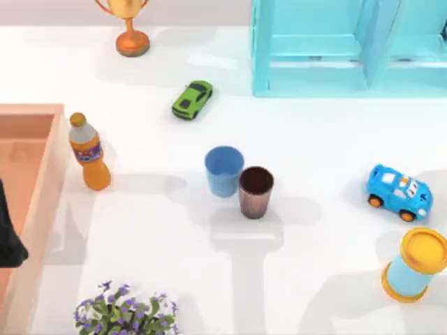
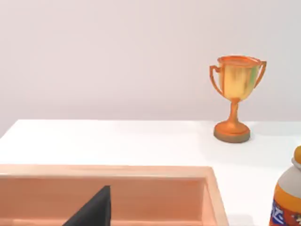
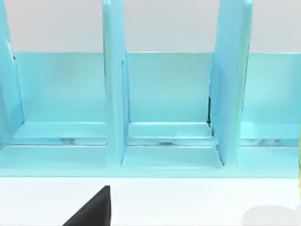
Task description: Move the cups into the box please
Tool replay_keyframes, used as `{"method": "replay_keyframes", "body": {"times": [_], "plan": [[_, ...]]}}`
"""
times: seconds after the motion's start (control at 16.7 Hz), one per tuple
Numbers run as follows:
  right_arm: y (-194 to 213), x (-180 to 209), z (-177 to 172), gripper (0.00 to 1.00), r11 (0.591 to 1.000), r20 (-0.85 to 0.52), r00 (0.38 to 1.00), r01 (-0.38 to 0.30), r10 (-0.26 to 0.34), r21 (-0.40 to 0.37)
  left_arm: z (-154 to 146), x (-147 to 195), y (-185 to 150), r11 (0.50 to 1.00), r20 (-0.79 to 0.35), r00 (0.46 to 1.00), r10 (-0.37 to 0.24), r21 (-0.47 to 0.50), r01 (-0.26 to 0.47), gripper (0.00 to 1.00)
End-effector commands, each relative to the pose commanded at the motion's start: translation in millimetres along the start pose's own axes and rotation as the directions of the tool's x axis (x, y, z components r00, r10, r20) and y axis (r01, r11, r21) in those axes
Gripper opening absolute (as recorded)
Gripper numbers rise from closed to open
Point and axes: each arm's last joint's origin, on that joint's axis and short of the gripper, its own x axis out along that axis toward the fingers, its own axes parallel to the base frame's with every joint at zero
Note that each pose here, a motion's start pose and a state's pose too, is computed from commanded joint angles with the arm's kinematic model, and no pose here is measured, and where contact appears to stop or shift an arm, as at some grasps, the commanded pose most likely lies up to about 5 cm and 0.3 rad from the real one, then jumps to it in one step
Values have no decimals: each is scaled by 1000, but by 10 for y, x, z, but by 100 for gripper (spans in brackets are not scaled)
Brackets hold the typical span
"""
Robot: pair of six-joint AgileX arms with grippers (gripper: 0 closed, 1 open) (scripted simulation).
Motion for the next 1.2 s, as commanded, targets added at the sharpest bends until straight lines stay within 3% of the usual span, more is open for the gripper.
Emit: {"method": "replay_keyframes", "body": {"times": [0.3, 0.66, 0.9, 1.2], "plan": [[0, 0, 0, 100, 1000, 0, 1000, 0, 0, 0, 108, 4, -6, 1000, -38, 999, -3, -18, 3, 100], [0, 0, 0, 100, 1000, 0, 1000, 0, 0, 0, 802, 185, -65, 993, -274, 961, -40, -119, 7, 100], [0, 0, 0, 100, 1000, 0, 1000, 0, 0, 0, 1438, 610, -191, 982, -479, 874, -83, -190, -11, 100], [0, 0, 0, 100, 1000, 0, 1000, 0, 0, 0, 2025, 1476, -596, 972, -715, 686, -135, -230, -48, 100]]}}
